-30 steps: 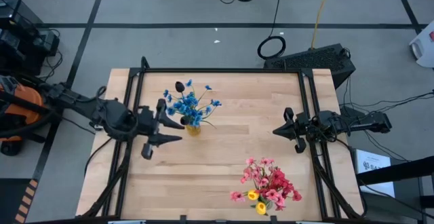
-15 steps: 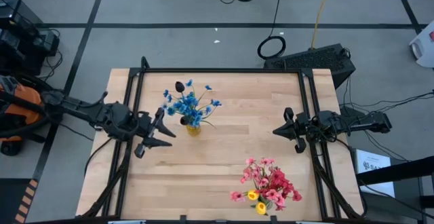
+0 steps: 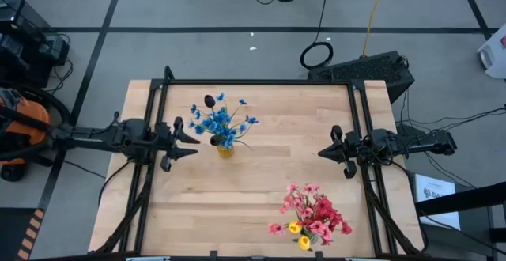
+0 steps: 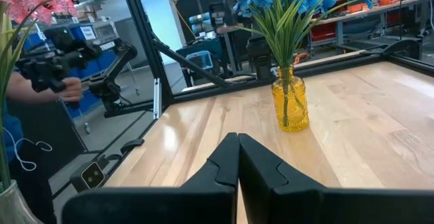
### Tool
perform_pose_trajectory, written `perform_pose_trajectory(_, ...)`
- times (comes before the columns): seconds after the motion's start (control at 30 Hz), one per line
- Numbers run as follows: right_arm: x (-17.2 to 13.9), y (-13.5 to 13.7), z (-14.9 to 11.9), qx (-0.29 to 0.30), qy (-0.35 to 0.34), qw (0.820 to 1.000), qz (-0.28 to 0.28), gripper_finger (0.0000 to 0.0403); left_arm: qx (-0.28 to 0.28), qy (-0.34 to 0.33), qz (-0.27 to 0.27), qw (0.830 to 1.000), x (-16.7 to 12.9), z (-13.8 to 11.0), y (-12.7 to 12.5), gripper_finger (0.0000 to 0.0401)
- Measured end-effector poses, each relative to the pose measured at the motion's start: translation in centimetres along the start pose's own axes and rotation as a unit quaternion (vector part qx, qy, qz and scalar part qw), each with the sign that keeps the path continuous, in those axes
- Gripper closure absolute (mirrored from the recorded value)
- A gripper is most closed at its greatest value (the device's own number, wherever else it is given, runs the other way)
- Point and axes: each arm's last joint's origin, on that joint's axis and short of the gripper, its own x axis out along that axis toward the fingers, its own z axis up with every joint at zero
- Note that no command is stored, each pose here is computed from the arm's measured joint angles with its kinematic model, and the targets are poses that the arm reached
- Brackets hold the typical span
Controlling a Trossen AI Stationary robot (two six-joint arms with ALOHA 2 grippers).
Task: Sort flowers into vase by color
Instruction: Return to Home Position
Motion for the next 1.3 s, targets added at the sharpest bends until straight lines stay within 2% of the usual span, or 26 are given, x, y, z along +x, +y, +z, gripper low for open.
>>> perform_pose_trajectory(0.17, 0.0, 0.0, 0.0, 0.000, 0.000, 1.000, 0.000, 0.0403, -0.015, 0.001, 0.010, 1.000, -0.1, -2.4, 0.7, 0.0247)
perform_pose_trajectory(0.37, 0.0, 0.0, 0.0, 0.000, 0.000, 1.000, 0.000, 0.0403, -0.017, -0.001, 0.096, 0.995, -0.4, -4.9, 1.8, 0.0247)
perform_pose_trajectory(0.57, 0.0, 0.0, 0.0, 0.000, 0.000, 1.000, 0.000, 0.0403, -0.032, 0.005, 0.109, 0.994, -0.6, -6.9, 2.3, 0.0247)
perform_pose_trajectory(0.93, 0.0, 0.0, 0.0, 0.000, 0.000, 1.000, 0.000, 0.0403, -0.008, -0.059, 0.102, 0.993, -1.6, -5.9, 2.0, 0.0247)
perform_pose_trajectory(1.1, 0.0, 0.0, 0.0, 0.000, 0.000, 1.000, 0.000, 0.0403, -0.008, -0.048, 0.113, 0.992, -1.8, -6.2, 2.0, 0.0247)
perform_pose_trajectory(1.3, 0.0, 0.0, 0.0, 0.000, 0.000, 1.000, 0.000, 0.0403, 0.025, -0.041, 0.116, 0.992, -1.7, -6.3, 2.0, 0.0247)
